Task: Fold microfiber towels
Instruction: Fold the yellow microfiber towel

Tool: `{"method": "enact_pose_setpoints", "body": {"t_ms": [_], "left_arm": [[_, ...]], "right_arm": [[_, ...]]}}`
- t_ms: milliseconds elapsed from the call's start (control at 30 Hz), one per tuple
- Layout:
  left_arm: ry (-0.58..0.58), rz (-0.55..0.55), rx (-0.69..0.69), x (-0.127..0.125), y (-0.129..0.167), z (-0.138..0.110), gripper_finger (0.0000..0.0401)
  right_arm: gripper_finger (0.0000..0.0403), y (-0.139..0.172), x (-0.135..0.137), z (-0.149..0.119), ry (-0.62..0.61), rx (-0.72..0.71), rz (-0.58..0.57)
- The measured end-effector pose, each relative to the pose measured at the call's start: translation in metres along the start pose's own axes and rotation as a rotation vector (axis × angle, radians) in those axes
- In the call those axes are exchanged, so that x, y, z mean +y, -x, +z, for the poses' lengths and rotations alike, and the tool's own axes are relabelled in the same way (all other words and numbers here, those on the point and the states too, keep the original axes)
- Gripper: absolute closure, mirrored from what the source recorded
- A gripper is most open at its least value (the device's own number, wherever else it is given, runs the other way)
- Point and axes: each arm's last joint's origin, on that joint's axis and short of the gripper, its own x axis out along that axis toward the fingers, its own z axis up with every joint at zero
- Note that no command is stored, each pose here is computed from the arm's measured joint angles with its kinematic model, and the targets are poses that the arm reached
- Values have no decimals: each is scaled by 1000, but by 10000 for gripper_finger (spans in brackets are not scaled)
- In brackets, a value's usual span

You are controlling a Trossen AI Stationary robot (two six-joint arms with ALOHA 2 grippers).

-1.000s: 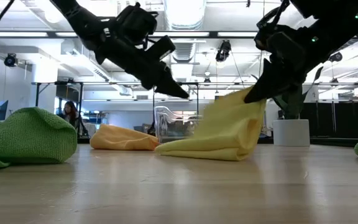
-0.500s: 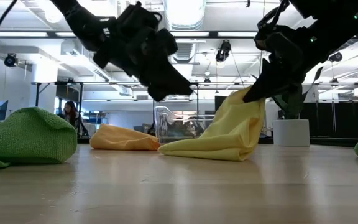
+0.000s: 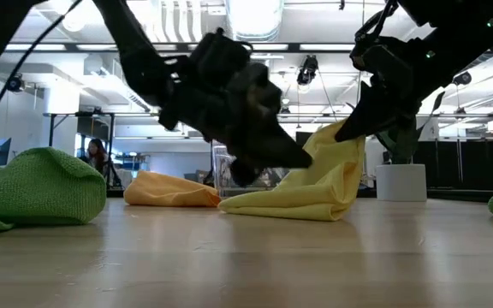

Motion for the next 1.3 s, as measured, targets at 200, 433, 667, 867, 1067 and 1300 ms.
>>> {"method": "enact_pose_setpoints", "body": {"t_ms": [200,433,667,867,1067,1300], "left_arm": [[15,72,18,7,-9,-6,400],[13,119,3,8,-11,-8,401],[43,229,5,6,-17,-19,401],[83,257,-13,13,-23,-26,401],[84,248,-43,10,-20,-21,401],[53,288,-86,-6,1,1,401]], "right_arm": [[394,1,2,3,-6,-7,5],[394,3,8,15,20,-37,23],[394,4,9,17,30,-40,31],[394,4,10,19,33,-44,38],[394,5,12,22,45,-45,59],[394,7,16,26,81,-52,78]]}}
